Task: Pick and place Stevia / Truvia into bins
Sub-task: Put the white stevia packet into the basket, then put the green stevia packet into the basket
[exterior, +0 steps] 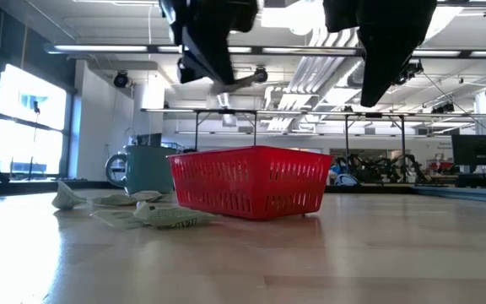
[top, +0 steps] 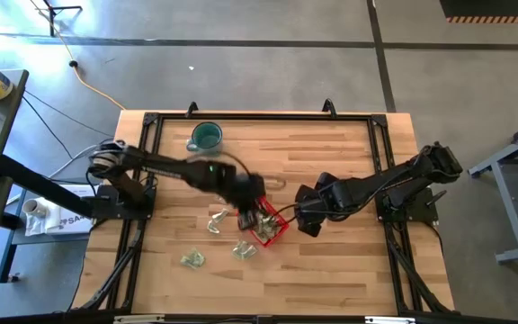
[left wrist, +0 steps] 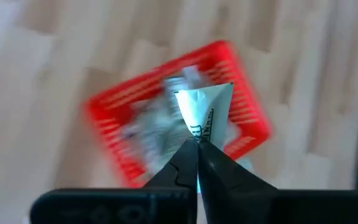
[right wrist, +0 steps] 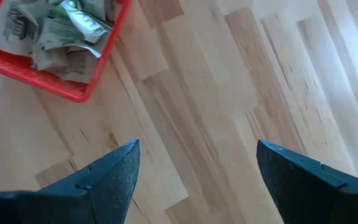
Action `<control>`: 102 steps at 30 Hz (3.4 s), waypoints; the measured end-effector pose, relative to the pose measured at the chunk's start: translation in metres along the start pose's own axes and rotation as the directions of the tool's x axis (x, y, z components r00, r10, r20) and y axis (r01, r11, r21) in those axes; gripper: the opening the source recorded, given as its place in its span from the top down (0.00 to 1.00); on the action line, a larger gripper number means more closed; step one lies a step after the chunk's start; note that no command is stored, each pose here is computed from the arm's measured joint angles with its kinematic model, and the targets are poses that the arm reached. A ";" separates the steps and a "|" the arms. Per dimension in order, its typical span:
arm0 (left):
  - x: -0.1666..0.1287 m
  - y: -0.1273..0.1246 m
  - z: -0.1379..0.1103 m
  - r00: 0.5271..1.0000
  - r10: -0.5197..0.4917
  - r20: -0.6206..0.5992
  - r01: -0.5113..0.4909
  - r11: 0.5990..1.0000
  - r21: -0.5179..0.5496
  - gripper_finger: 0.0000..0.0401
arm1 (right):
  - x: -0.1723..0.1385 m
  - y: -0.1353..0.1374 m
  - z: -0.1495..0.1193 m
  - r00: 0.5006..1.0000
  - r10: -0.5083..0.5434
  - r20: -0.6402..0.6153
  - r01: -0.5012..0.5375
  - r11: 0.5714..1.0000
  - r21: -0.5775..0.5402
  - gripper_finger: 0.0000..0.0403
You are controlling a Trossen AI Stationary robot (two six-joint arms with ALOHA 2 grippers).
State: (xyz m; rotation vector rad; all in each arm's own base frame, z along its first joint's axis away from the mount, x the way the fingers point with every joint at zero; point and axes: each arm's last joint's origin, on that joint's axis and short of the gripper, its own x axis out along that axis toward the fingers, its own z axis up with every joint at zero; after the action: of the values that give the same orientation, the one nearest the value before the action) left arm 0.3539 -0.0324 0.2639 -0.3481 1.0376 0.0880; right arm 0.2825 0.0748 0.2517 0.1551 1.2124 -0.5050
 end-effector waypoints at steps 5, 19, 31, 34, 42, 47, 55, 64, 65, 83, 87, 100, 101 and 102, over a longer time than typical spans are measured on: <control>0.039 -0.027 -0.010 0.999 0.046 0.008 -0.046 0.999 0.024 0.85 | -0.002 0.008 0.001 0.997 0.069 0.027 -0.068 0.997 -0.043 0.23; 0.028 -0.029 -0.015 0.990 0.141 -0.011 -0.142 0.982 -0.129 0.49 | -0.008 0.022 -0.009 0.995 0.095 0.043 -0.089 0.987 -0.131 0.23; 0.025 -0.004 -0.072 0.875 0.393 -0.283 -0.436 0.893 -0.108 0.46 | -0.015 0.034 -0.021 0.993 0.101 0.069 -0.085 0.974 -0.209 0.23; 0.026 0.019 -0.074 0.907 0.315 -0.278 -0.371 0.912 -0.176 0.48 | -0.015 0.034 -0.022 0.993 0.100 0.067 -0.085 0.975 -0.206 0.23; 0.041 0.073 -0.079 0.928 0.227 -0.294 -0.312 0.907 -0.283 0.48 | -0.018 0.039 -0.030 0.994 0.098 0.048 -0.086 0.976 -0.202 0.23; 0.039 0.090 -0.076 0.917 0.271 -0.291 -0.349 0.900 -0.262 0.48 | -0.022 0.042 -0.039 0.996 0.060 0.062 -0.046 0.978 -0.201 0.23; 0.047 0.108 -0.070 0.920 0.267 -0.287 -0.340 0.908 -0.245 0.48 | -0.022 0.040 -0.047 0.979 0.143 -0.148 -0.149 0.988 -0.030 0.23; 0.063 0.120 -0.076 0.899 0.218 -0.381 -0.314 0.925 -0.212 0.48 | -0.045 0.057 -0.032 0.915 0.381 0.131 -0.398 0.904 0.154 0.23; 0.064 0.120 -0.076 0.898 0.219 -0.381 -0.313 0.927 -0.205 0.48 | -0.056 0.058 -0.026 0.870 0.445 0.214 -0.470 0.879 0.082 0.23; 0.065 0.120 -0.076 0.906 0.182 -0.383 -0.286 0.929 -0.234 0.48 | -0.010 -0.025 -0.021 -0.016 0.797 0.604 -0.872 0.284 -0.398 0.23; 0.065 0.121 -0.076 0.905 0.185 -0.382 -0.289 0.928 -0.236 0.52 | -0.013 -0.053 -0.036 -0.037 0.752 0.658 -0.807 0.365 -0.463 0.23; 0.065 0.123 -0.074 0.914 0.162 -0.373 -0.268 0.930 -0.252 0.89 | 0.011 -0.111 -0.095 0.060 0.538 0.841 -0.716 0.610 -0.339 0.23; 0.065 0.123 -0.074 0.913 0.163 -0.373 -0.268 0.930 -0.252 0.89 | 0.015 -0.113 -0.100 0.063 0.527 0.848 -0.723 0.610 -0.325 0.23; 0.065 0.123 -0.074 0.913 0.163 -0.373 -0.269 0.930 -0.252 0.89 | 0.018 -0.116 -0.105 0.057 0.517 0.854 -0.731 0.604 -0.316 0.23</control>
State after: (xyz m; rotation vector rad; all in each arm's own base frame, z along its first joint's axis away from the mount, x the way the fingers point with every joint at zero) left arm 0.2968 0.0529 0.1445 -0.5338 1.4177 0.4019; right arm 0.1452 0.0076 0.2150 0.5074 -0.1413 0.1580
